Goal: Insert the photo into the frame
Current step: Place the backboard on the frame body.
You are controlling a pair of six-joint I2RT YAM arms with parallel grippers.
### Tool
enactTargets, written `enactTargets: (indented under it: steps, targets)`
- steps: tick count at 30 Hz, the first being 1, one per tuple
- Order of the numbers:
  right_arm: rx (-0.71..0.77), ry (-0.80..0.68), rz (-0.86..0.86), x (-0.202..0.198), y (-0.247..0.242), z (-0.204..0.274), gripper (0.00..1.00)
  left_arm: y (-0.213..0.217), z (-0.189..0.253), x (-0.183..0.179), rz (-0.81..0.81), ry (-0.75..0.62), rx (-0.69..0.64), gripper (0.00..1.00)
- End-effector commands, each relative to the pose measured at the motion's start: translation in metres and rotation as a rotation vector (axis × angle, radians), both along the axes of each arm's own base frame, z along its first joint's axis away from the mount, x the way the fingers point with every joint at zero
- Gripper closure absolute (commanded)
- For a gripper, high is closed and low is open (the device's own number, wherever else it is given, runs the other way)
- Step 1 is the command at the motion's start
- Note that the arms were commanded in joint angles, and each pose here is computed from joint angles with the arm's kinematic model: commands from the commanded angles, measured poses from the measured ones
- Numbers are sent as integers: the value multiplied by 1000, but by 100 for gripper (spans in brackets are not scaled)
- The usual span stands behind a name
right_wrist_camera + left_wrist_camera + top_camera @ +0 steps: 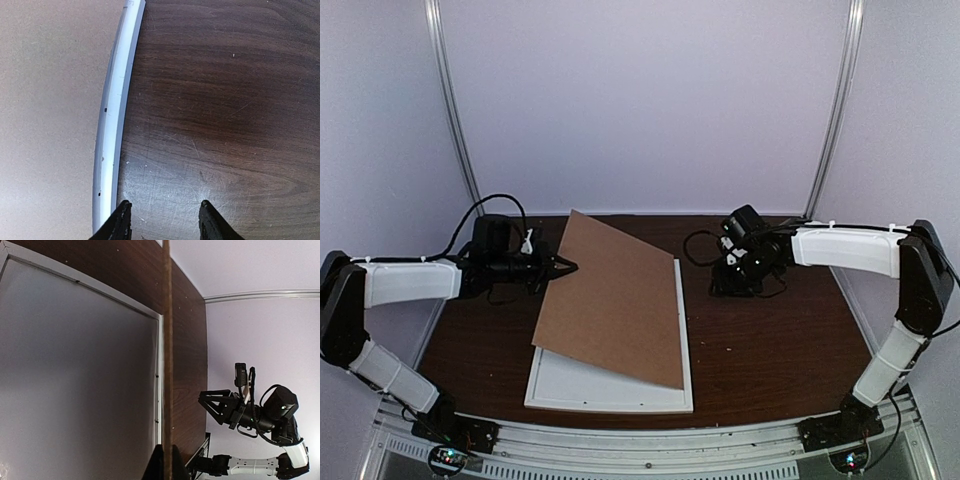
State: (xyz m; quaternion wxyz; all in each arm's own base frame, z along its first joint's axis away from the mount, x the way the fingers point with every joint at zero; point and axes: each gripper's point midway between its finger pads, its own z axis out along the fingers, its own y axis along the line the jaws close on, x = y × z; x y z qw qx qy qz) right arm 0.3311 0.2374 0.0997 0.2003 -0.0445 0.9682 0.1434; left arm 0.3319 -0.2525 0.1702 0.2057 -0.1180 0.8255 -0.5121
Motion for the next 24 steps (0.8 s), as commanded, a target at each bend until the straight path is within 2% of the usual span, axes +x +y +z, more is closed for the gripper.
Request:
enactTargets:
  steps: [1, 16, 20, 24]
  targets:
    - [-2, 6, -1, 0, -1, -7, 54, -9, 21, -1, -42, -79, -49, 100]
    - [-6, 13, -2, 1, -2, -11, 52, -9, 6, -8, -42, -50, -29, 100]
    - [-23, 8, -13, 1, -6, -11, 46, -10, 4, -8, -44, -50, -26, 100]
    - [-39, -1, -26, 2, -11, -8, 35, -11, 4, -9, -46, -48, -26, 100]
